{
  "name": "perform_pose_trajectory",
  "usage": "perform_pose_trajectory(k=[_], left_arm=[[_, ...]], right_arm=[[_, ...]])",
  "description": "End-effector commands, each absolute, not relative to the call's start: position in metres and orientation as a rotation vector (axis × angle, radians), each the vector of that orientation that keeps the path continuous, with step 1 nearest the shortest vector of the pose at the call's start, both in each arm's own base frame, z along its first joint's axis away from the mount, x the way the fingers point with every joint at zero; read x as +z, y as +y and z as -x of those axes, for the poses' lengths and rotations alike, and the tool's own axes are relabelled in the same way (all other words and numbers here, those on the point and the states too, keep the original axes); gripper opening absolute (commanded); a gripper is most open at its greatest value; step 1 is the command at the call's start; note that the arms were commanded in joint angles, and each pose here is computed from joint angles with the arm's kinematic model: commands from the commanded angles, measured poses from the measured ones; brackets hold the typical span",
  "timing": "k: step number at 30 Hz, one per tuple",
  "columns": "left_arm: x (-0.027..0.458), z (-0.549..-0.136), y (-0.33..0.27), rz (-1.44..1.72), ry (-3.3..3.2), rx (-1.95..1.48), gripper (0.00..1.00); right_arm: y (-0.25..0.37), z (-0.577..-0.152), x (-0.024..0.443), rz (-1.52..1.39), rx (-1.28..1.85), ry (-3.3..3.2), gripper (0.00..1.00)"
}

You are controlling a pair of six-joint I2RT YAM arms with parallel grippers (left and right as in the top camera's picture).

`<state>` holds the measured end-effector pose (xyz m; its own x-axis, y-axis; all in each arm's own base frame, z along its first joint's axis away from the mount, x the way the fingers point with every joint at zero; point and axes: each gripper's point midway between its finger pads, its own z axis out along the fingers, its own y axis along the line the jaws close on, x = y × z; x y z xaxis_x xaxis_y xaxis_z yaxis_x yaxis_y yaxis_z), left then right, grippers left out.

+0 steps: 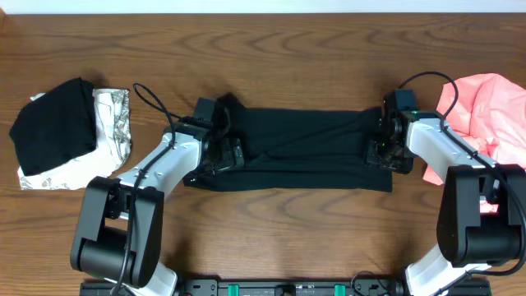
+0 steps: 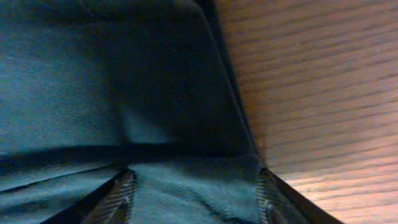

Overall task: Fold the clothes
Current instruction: 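Release both grippers and lift them to the strip's top corners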

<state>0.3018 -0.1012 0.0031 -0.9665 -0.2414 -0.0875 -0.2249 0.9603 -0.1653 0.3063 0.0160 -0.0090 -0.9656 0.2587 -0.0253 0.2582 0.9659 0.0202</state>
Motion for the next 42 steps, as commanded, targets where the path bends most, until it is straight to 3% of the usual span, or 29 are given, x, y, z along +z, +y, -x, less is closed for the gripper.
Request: perform_pose_trajectory(k=[1, 14, 21, 30, 35, 42], left_arm=[[0.014, -0.302, -0.090, 0.288, 2.983, -0.181, 0.98], [0.132, -0.371, -0.099, 0.164, 2.475, -0.305, 0.98], [0.138, -0.400, -0.111, 0.121, 2.428, -0.350, 0.98], [0.137, -0.447, -0.097, 0.160, 2.640, -0.321, 0.98], [0.114, -0.467, -0.086, 0.227, 2.712, -0.408, 0.98], [0.070, -0.470, -0.092, 0.141, 2.788, -0.406, 0.98]], right_arm=[[0.015, -0.270, -0.047, -0.421, 0.062, 3.232, 0.65], [0.023, -0.384, 0.084, -0.226, 0.176, 2.788, 0.81], [0.029, -0.418, 0.120, -0.089, 0.233, 2.647, 0.81], [0.011, -0.445, 0.188, -0.127, 0.306, 2.563, 0.82], [0.012, -0.455, 0.173, -0.101, 0.323, 2.639, 0.86], [0.021, -0.461, 0.095, -0.128, 0.425, 2.811, 0.87]])
